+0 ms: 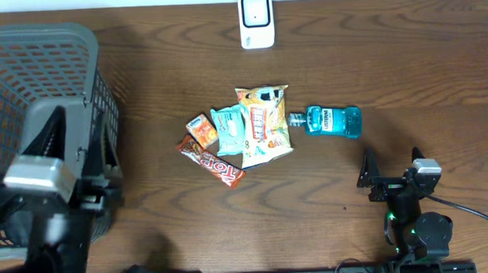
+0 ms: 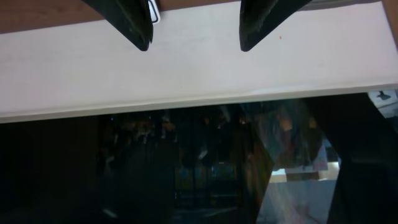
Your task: Scan the item barcode
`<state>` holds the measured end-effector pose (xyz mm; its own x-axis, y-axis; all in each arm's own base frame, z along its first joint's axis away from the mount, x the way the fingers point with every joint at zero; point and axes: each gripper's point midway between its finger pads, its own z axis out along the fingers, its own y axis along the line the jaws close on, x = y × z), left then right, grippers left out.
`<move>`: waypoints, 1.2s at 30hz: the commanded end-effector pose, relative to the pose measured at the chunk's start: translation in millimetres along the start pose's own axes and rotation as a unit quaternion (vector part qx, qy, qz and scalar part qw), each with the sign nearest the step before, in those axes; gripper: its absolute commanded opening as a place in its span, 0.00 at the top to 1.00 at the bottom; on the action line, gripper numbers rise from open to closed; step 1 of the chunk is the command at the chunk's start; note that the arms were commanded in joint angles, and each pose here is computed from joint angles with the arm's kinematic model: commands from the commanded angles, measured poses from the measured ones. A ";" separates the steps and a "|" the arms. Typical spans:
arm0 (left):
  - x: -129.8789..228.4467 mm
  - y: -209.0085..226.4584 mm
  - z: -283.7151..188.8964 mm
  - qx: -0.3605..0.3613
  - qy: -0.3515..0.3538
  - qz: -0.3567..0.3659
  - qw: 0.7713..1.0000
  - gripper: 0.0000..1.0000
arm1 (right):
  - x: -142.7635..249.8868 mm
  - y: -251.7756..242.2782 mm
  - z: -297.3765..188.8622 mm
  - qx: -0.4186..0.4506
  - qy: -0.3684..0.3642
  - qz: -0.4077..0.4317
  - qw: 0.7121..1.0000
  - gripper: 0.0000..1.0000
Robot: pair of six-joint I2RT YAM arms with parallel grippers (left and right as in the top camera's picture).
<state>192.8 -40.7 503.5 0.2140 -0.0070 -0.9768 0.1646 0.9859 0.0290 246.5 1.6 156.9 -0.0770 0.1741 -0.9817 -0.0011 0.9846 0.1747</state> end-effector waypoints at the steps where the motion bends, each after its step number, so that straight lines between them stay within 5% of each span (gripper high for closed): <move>1: -1.3 1.7 -13.7 0.009 -0.012 -0.020 1.000 0.54 | 1.1 -0.1 0.0 0.001 0.001 -0.006 1.000 0.01; 24: -37.2 -19.9 -142.9 0.063 -0.153 -0.060 0.984 0.53 | 1.1 -0.1 0.0 0.001 0.001 -0.006 1.000 0.01; 34: -34.8 -24.1 -183.3 0.075 -0.184 -0.059 0.978 0.41 | 0.1 -5.2 -0.1 0.016 -0.001 -0.011 1.000 0.01; 36: -31.2 -24.6 -179.9 0.077 -0.179 -0.059 0.979 0.36 | 0.9 13.1 -0.5 -0.037 0.005 0.056 0.998 0.01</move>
<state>2.3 -31.1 500.5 0.5245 -0.1995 -0.8277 0.3260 0.9451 -0.0213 246.6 -0.1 157.4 -0.0730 0.1749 -0.9819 0.0087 0.9846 0.1747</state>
